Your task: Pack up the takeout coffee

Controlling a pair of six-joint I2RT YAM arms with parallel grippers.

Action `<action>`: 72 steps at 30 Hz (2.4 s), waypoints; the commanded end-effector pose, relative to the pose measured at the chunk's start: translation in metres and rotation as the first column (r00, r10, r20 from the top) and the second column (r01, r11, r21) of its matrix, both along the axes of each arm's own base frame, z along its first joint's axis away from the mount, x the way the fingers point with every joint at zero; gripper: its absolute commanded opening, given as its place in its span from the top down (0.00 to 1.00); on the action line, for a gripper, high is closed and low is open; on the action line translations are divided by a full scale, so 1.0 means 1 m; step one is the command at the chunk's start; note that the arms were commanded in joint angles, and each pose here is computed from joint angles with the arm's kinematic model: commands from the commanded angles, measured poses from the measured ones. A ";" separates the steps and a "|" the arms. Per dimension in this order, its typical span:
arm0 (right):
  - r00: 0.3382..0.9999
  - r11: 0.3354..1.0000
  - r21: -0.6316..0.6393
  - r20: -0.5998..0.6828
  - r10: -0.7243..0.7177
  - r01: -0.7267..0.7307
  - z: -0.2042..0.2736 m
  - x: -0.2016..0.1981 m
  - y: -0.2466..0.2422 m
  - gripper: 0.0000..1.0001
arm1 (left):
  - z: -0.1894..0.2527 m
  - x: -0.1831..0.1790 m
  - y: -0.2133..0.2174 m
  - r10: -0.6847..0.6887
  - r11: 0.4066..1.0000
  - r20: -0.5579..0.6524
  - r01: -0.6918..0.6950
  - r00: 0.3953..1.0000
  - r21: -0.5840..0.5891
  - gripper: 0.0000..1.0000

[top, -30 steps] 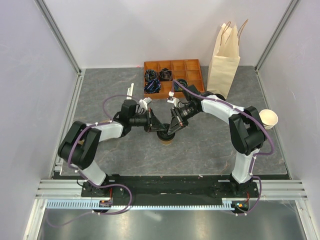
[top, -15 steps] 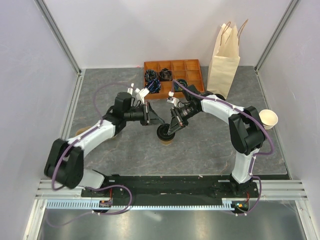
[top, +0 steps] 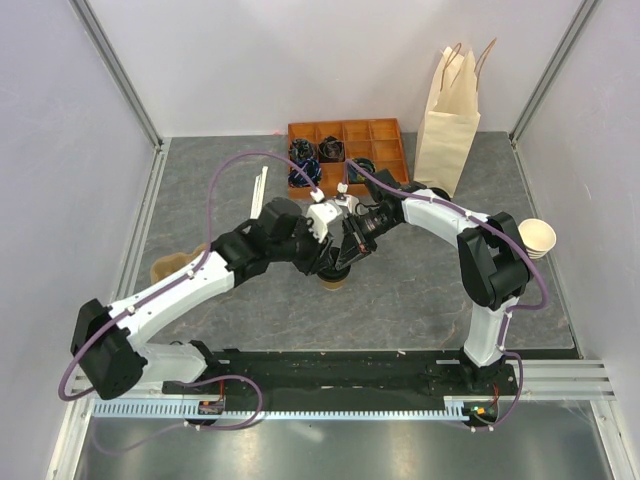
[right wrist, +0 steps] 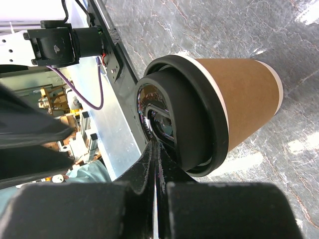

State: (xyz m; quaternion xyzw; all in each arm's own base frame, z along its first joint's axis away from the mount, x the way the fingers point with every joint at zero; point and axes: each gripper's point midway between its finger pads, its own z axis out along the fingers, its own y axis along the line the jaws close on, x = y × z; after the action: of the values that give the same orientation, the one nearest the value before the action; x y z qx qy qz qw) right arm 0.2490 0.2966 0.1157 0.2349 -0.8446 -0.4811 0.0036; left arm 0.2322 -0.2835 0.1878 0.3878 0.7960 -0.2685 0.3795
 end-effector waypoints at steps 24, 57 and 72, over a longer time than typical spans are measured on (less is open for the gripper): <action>0.998 0.988 -0.150 0.056 -0.014 0.022 -0.041 0.014 -0.015 1.00 | -0.075 -0.001 -0.005 -0.209 0.937 0.056 0.183 0.976 0.298 0.53; 0.927 0.984 -0.149 0.373 -0.033 0.095 0.054 0.056 -0.017 0.81 | -0.015 0.014 -0.009 -0.135 0.984 0.080 0.124 0.988 0.131 0.50; 0.927 0.978 -0.206 0.371 0.049 0.031 0.037 0.037 -0.007 0.82 | -0.061 0.026 -0.006 -0.106 0.970 0.038 0.096 0.994 0.223 0.54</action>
State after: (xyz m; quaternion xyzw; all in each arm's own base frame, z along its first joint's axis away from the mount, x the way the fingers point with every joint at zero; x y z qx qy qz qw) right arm 0.2866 0.2862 0.1441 0.3071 -0.8802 -0.3446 -0.1101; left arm 0.2470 -0.2865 0.1292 0.4826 0.7893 -0.1993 0.3230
